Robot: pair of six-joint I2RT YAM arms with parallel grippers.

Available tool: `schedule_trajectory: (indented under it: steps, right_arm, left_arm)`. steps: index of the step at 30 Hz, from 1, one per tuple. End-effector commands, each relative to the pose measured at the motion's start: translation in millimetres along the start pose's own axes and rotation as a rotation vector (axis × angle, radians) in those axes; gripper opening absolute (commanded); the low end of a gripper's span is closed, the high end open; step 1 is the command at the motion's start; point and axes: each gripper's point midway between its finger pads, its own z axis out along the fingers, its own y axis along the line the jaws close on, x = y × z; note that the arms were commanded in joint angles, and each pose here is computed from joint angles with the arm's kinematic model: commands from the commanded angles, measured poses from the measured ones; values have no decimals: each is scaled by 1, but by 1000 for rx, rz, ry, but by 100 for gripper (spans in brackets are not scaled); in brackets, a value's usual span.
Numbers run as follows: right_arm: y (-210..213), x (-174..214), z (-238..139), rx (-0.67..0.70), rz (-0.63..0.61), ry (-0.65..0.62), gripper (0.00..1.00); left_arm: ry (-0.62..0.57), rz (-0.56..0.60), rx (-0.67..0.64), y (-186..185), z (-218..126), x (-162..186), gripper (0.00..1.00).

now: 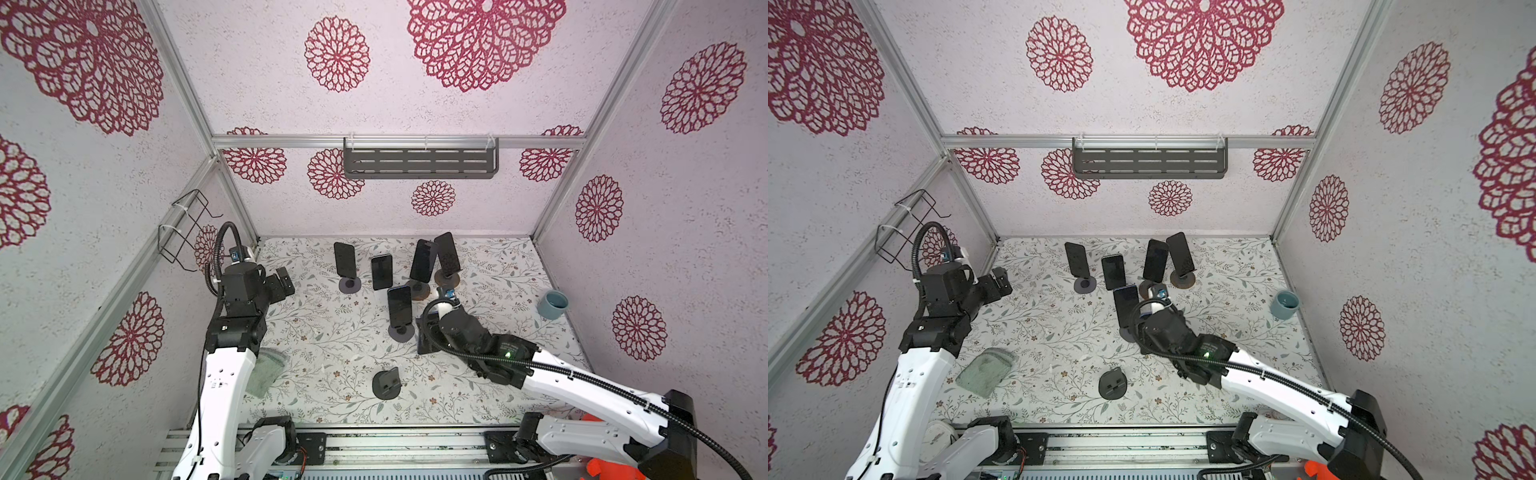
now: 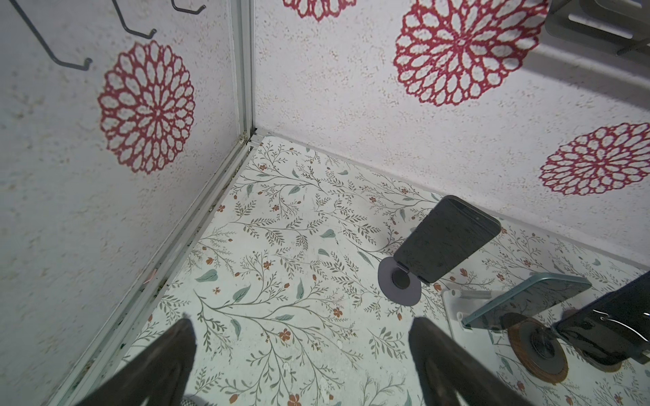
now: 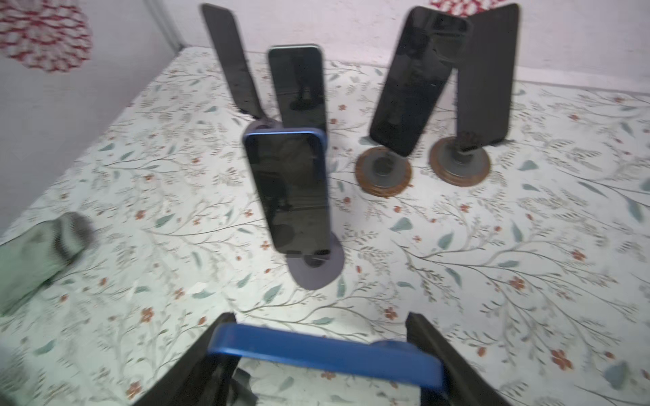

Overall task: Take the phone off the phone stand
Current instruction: 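Lift the blue-edged phone up off its stand with the right gripper, then carry the phone farther from the robot toward the wooden-base stands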

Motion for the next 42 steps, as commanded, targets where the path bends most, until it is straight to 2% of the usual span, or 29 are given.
schedule_trajectory:
  steps: [1,5,7,12,23,33,42]
  right_arm:
    - [-45,-1,5,97,52,87,66]
    - [-80,-5,19,129,106,158,64]
    - [-88,-5,26,130,90,180,63]
    - [-111,11,57,135,115,264,63]
    - [-111,34,115,90,139,349,62]
    - [-118,56,165,138,156,396,60]
    - [-126,60,197,194,163,375,60]
  left_arm:
    - [-54,-19,-28,8,-7,-9,98]
    - [-56,-20,-28,8,-8,-9,98]
    - [-56,-23,-20,7,-8,-9,98]
    - [-56,-29,-19,7,-8,-9,98]
    - [-56,-29,-25,8,-8,-8,98]
    - [-101,-53,-39,15,-15,-14,98]
    - [-118,-73,-51,21,-17,-16,98]
